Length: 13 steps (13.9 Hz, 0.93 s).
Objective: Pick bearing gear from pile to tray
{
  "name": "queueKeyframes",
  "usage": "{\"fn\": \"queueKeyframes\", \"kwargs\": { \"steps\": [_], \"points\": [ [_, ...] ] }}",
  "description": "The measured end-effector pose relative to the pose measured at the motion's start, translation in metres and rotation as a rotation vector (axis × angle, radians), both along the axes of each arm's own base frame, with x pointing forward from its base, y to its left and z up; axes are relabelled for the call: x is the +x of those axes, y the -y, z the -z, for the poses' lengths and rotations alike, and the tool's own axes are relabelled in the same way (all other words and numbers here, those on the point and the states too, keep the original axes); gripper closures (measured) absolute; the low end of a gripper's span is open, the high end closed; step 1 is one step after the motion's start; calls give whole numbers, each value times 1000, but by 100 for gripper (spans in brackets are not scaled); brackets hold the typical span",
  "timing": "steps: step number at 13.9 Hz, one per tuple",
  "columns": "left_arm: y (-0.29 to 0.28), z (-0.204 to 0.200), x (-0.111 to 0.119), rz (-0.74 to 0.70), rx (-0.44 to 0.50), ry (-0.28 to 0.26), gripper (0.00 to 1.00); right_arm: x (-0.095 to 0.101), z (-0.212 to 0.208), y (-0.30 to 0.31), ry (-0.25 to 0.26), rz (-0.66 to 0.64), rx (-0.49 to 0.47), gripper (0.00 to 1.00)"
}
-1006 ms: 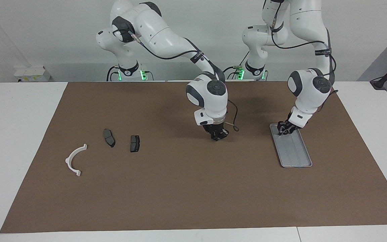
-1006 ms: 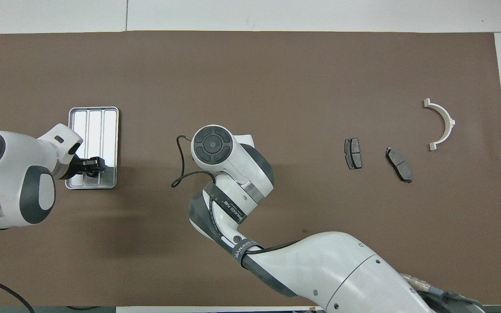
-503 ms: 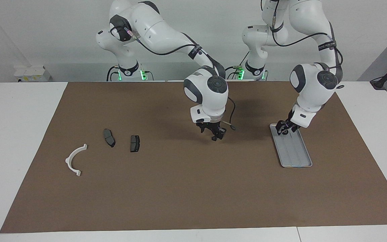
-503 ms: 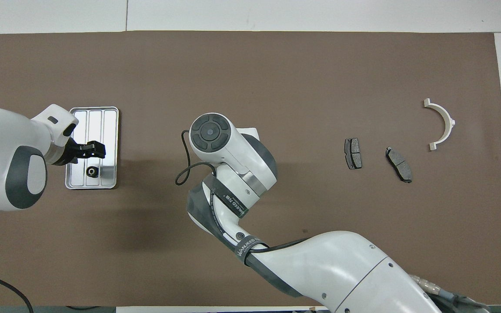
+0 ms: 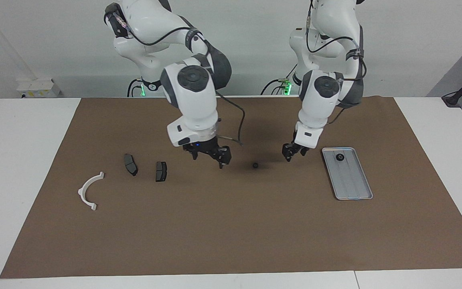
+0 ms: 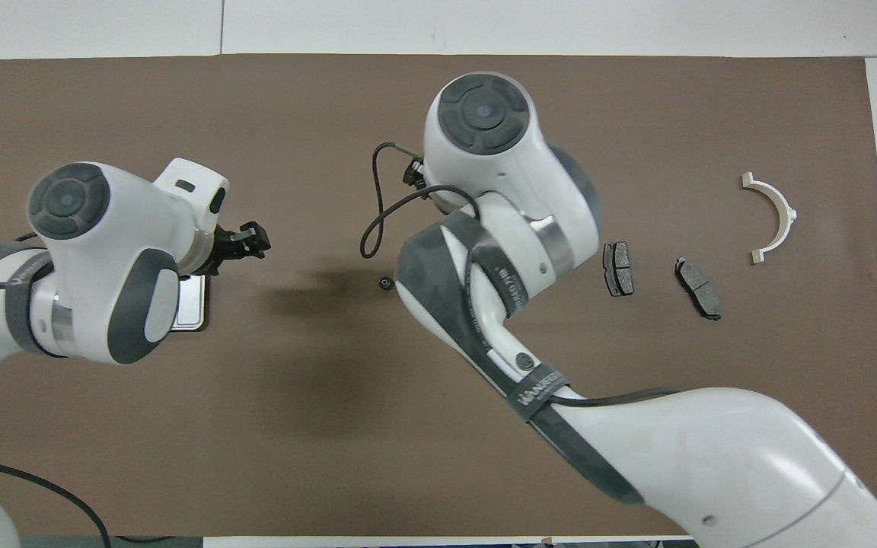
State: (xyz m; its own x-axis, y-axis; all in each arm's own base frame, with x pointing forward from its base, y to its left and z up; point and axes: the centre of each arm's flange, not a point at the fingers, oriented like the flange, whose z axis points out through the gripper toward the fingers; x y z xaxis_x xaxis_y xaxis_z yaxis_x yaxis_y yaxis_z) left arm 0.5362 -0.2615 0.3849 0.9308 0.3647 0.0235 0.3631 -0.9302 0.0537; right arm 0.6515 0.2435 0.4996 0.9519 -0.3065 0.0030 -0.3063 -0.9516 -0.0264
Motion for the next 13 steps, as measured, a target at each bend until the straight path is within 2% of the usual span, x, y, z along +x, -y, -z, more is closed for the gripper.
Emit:
{"fn": "queueKeyframes", "kwargs": {
  "steps": [4,7,8,10,11,13],
  "points": [
    [93,51,-18,-38,22,-18,31,20,-19,123,-13,-246,-10,0],
    [98,74,-15,-39,31,-16,30,24,-27,186,-12,-329,-14,0],
    [95,77,-13,-42,36,-17,32,21,-34,196,-11,-335,-15,0],
    [94,77,-12,-43,37,-15,30,11,-55,201,-4,-348,-21,0],
    [95,76,-12,-43,35,-11,37,3,-70,200,-1,-354,-25,0],
    [95,75,-11,-43,28,0,40,-16,-107,204,24,-382,-43,0]
  ]
}}
